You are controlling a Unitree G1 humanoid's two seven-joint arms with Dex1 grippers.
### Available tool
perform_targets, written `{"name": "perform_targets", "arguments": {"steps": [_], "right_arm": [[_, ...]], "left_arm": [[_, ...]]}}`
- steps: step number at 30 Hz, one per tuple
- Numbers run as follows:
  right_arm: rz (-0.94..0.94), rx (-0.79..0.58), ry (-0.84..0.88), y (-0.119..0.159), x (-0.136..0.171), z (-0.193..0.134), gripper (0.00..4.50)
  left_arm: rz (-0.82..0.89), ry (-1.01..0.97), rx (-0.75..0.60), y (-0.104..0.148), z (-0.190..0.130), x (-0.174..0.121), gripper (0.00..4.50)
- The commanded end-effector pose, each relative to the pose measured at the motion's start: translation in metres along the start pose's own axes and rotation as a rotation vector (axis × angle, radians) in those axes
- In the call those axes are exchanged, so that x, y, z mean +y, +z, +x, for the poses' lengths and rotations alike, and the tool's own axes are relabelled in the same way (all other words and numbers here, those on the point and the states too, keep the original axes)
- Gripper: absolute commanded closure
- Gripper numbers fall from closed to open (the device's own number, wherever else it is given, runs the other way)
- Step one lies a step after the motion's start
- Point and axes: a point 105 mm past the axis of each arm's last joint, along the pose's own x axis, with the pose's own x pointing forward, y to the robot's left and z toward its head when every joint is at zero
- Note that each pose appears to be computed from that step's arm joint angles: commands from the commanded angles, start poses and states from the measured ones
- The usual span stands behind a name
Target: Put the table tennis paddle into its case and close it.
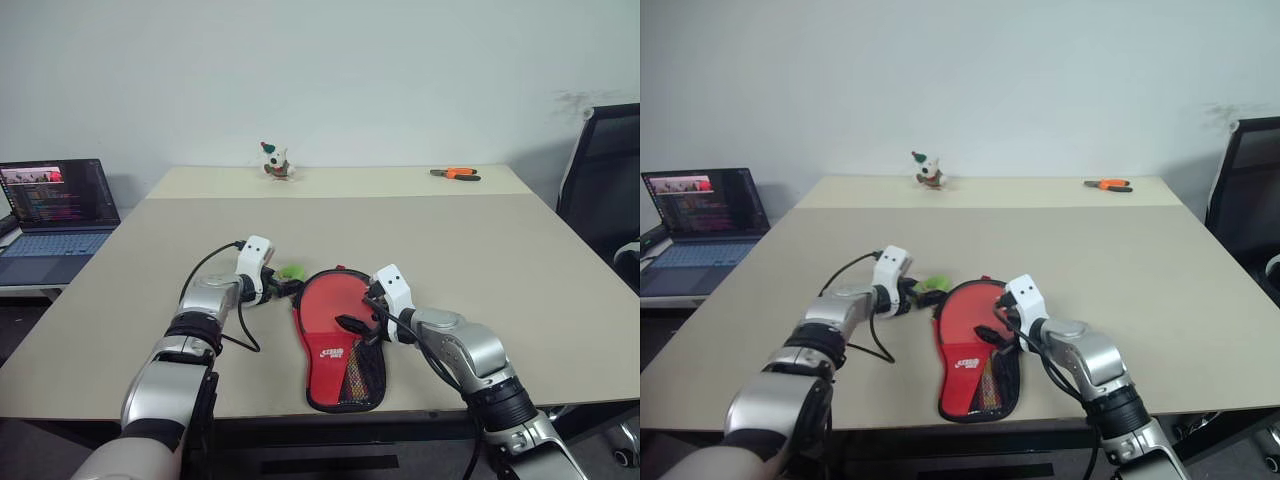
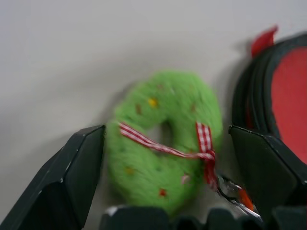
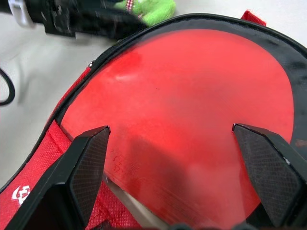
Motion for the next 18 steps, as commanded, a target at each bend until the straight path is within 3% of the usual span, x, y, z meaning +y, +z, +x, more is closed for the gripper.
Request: {"name": "perform_targets", "arguments": {"steps": [1, 11, 13, 18], "right_arm": [[-0.008, -0.023, -0.003, 0.006, 0.003, -0.004, 0.0], [-0.027, -0.062, 0.051, 0.017, 0.018, -0.001, 0.0], [-0.041, -0.024, 0.081, 0.009, 0.025, 0.003, 0.0], [-0.071, 0.04, 0.151, -0.006, 0.037, 0.002, 0.0]], "left_arm": [[0.055, -0.025, 0.001, 0.007, 0.002, -0.004, 0.66], [0.065, -0.001, 0.0, 0.001, 0.001, 0.0, 4.15], [0.07, 0.027, -0.005, 0.002, 0.0, 0.004, 4.41], [0.071, 0.111, -0.035, 0.014, -0.001, 0.014, 4.41]]}}
